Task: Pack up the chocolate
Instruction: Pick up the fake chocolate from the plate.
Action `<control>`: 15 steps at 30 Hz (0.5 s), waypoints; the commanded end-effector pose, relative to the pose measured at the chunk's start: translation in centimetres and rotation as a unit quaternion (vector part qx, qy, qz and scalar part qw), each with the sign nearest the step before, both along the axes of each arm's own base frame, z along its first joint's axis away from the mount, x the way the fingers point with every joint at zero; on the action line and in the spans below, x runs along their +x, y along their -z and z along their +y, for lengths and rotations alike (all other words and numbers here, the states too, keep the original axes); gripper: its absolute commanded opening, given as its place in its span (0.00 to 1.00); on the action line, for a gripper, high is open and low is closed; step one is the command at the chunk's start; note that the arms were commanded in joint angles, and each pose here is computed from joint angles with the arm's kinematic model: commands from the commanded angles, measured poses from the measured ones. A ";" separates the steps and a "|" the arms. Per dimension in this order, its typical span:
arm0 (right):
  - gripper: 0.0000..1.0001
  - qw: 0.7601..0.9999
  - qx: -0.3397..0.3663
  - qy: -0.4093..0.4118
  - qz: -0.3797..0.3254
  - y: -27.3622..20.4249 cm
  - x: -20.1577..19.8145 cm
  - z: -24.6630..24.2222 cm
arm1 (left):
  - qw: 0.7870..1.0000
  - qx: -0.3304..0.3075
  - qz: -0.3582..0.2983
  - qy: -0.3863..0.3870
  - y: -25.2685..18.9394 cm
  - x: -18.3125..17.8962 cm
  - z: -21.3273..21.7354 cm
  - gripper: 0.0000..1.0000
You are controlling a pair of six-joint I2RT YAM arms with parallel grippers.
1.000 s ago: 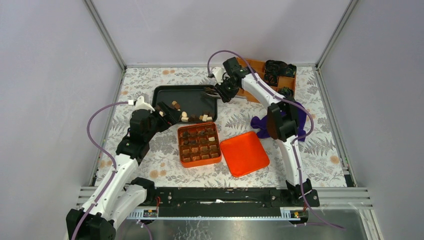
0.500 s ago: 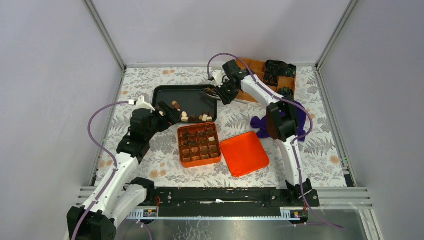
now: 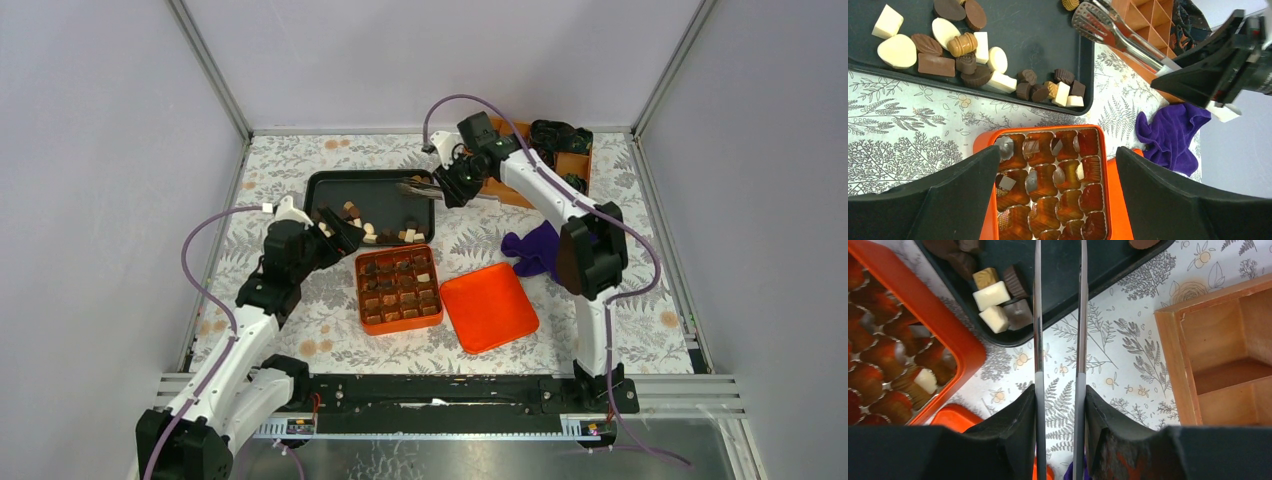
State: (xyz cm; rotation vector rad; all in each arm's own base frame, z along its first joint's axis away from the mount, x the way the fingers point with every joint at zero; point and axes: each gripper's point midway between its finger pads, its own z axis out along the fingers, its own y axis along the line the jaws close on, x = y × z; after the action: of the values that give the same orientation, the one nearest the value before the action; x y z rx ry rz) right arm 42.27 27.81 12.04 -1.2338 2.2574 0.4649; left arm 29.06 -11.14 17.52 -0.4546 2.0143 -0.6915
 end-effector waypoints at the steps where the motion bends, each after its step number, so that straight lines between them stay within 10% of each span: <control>1: 0.11 0.997 0.066 -0.016 -0.023 -4.8 -1.5 1.3 | 1.000 -0.005 -0.013 0.003 -0.1 0.2 -0.1 0.93; 15: 0.11 0.988 0.130 -0.084 -0.001 -8.4 -9.7 0.0 | 1.000 -0.006 0.023 0.014 2.7 -0.3 -0.5 0.91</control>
State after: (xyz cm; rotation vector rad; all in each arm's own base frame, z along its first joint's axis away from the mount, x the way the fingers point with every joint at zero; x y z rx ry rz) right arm 34.82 27.15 14.88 -1.2588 2.2142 0.6986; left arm 28.32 -11.24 14.83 -0.4651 2.0822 -0.6850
